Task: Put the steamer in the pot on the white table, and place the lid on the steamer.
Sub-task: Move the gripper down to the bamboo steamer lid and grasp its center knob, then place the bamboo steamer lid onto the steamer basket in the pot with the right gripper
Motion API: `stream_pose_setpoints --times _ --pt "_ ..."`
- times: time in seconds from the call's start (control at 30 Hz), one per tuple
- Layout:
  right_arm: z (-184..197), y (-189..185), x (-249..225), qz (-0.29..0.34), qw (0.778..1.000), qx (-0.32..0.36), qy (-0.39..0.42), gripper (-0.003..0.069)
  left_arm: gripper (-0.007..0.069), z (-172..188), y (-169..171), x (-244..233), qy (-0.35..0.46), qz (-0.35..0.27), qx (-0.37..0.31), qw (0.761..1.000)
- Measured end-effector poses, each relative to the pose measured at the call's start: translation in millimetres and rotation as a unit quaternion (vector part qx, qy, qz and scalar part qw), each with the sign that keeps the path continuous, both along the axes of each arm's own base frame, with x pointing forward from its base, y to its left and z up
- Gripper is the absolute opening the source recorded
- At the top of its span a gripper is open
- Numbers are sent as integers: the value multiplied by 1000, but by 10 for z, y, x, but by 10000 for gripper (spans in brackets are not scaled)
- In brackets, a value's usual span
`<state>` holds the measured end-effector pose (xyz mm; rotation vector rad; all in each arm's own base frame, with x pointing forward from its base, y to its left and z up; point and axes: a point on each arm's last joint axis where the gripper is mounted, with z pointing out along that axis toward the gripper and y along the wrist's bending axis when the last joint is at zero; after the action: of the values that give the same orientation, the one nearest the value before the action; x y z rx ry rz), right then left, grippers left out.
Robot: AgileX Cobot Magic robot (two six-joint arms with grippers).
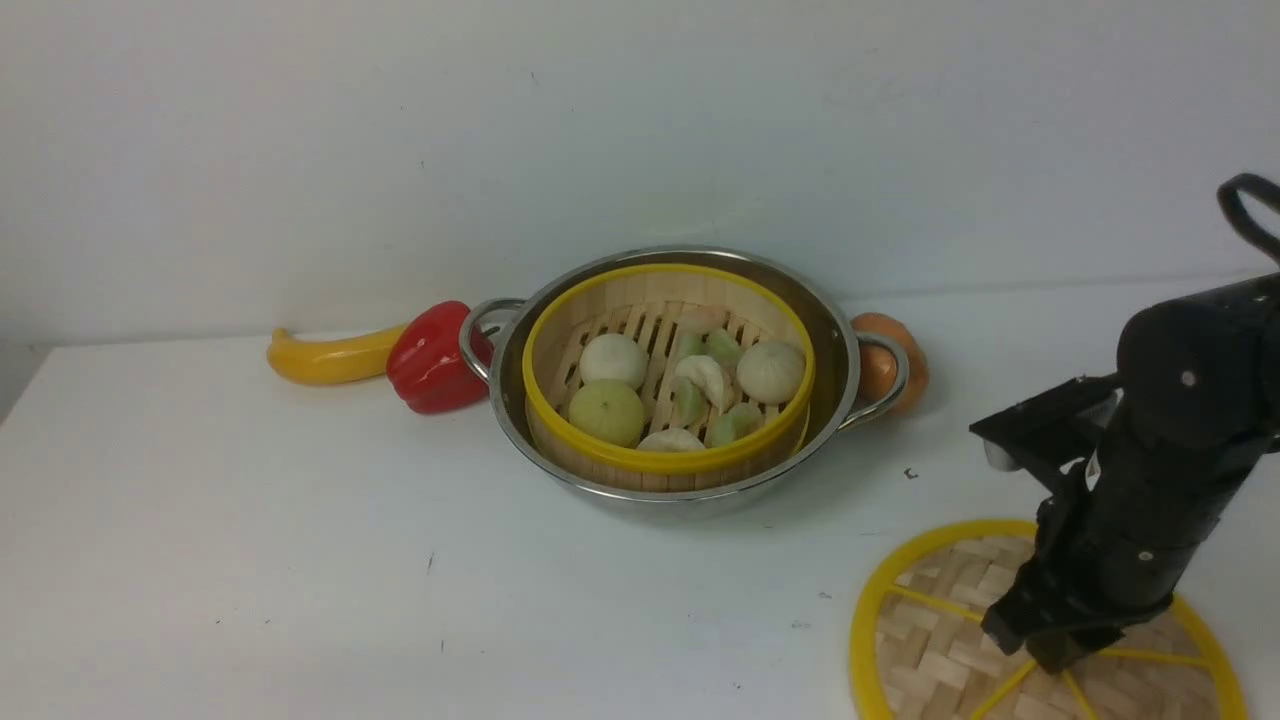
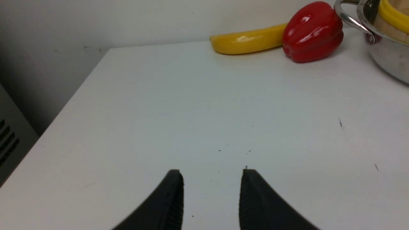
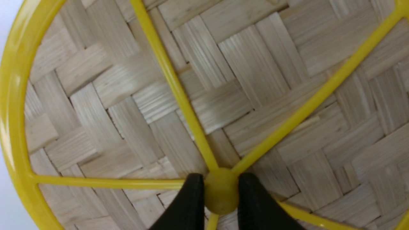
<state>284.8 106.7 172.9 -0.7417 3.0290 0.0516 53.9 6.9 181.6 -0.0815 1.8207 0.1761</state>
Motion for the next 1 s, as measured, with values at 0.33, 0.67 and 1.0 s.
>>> stream_pose_setpoints --times 0.33,0.67,1.0 --pt "627 -32 105 19 999 -26 -39 144 240 0 0 0 0 0 0 1000" --pt "1470 309 522 39 983 92 -153 144 240 0 0 0 0 0 0 1000" --pt "1668 1095 1136 110 955 146 -233 144 240 0 0 0 0 0 0 1000"
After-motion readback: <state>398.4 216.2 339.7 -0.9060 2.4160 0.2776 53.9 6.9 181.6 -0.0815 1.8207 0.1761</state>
